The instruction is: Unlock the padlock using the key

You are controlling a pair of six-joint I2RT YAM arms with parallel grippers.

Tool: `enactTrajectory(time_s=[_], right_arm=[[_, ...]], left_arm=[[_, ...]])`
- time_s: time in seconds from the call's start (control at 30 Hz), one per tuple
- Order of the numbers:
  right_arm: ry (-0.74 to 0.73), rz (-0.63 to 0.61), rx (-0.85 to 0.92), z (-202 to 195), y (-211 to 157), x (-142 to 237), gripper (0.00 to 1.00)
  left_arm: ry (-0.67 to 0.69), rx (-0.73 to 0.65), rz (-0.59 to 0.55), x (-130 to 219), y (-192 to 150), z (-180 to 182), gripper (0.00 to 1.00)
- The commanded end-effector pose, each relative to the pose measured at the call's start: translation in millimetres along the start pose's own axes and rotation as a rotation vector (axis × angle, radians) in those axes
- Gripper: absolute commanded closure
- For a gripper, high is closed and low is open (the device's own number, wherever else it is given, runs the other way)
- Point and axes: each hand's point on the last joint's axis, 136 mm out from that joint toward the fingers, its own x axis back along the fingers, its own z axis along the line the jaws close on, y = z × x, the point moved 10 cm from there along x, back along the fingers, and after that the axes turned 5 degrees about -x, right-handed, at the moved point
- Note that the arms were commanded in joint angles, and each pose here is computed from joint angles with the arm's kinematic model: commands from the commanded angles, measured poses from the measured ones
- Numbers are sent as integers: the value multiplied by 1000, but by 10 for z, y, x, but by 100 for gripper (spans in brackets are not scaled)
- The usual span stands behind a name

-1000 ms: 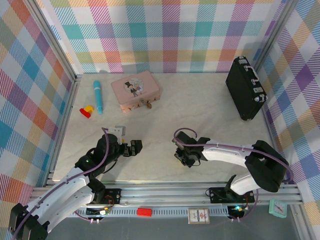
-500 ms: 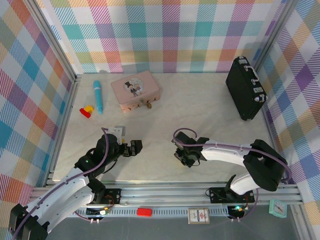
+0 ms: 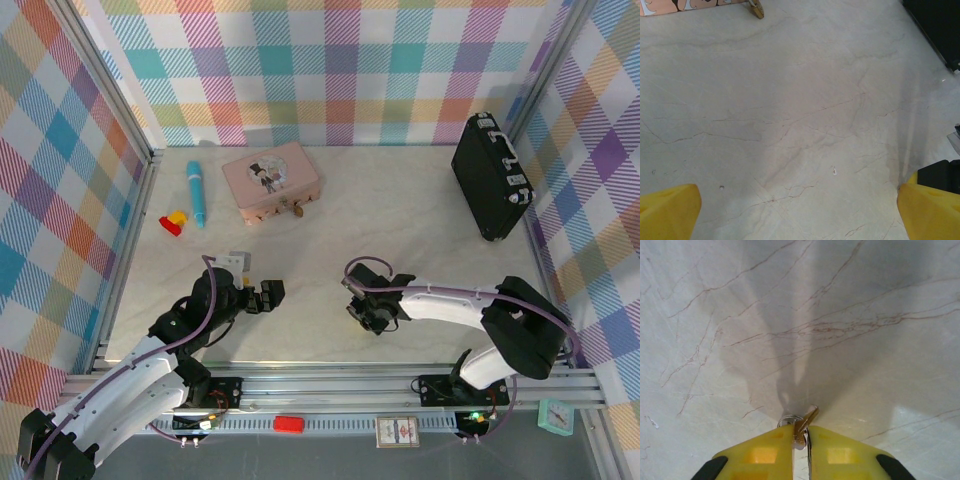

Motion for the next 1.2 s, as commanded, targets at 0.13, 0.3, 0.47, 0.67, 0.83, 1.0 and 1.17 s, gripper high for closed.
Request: enactTrajectory(time_s=[0.13, 0.3, 0.47, 0.67, 0.83, 1.0, 1.17], right_arm=[[1, -26, 19, 90, -10, 97, 88], [17, -51, 48, 109, 7, 169, 90], [34, -66, 107, 154, 12, 227, 92], [57, -74, 226, 241, 4, 310, 95], [92, -119, 530, 445, 7, 548, 100], [288, -132, 895, 541, -48, 726, 100], [612, -163, 1186, 451, -140, 875, 100]], left_arm=[[-20, -20, -15, -14, -14, -16, 0], [-18, -20, -9, -31, -14, -16, 0], [-18, -23, -7, -41, -11, -19, 0], [-10, -23, -6, -46, -14, -13, 0], [-15, -23, -11, -45, -6, -18, 0], [-19, -15, -17, -33, 19, -30, 0], [-68, 28, -38, 26, 118, -102, 0]])
